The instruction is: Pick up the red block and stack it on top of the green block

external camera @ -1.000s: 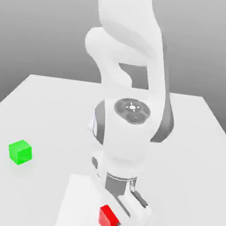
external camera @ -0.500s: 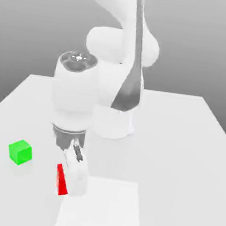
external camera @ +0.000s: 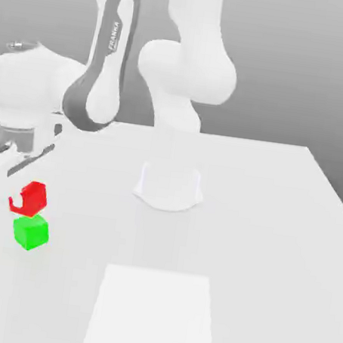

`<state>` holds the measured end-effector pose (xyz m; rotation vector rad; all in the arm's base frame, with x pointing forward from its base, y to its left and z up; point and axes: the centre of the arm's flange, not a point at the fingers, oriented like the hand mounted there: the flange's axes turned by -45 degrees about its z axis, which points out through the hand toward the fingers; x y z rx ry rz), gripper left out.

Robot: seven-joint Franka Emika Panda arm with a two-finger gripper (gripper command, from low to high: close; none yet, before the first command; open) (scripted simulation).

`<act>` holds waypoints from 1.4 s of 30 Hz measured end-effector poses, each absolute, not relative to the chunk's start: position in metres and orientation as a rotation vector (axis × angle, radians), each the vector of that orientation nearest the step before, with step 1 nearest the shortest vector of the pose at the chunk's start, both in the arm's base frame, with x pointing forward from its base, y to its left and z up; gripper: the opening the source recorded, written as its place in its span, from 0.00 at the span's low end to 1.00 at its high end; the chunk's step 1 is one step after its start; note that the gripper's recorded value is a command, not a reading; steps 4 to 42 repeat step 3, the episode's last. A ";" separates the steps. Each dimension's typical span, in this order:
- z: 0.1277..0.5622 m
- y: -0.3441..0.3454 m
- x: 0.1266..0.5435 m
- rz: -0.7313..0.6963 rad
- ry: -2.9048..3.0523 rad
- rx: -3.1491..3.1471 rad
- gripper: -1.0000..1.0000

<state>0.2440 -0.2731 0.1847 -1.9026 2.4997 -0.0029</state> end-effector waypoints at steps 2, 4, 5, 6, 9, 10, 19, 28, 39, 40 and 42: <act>0.185 -0.273 0.244 -0.003 2.500 -1.903 1.00; 0.185 -0.273 0.244 -0.003 2.500 -1.903 1.00; 0.185 -0.273 0.244 -0.003 2.500 -1.903 1.00; 0.185 -0.273 0.244 -0.003 2.500 -1.903 1.00; 0.185 -0.273 0.244 -0.003 2.500 -1.903 1.00; 0.185 -0.273 0.244 -0.003 2.500 -1.903 1.00; 0.185 -0.273 0.244 -0.003 2.500 -1.903 1.00; 0.185 -0.273 0.244 -0.003 2.500 -1.903 1.00; 0.185 -0.273 0.244 -0.003 2.500 -1.903 1.00; 0.185 -0.273 0.244 -0.003 2.500 -1.903 1.00; 0.185 -0.273 0.244 -0.003 2.500 -1.903 1.00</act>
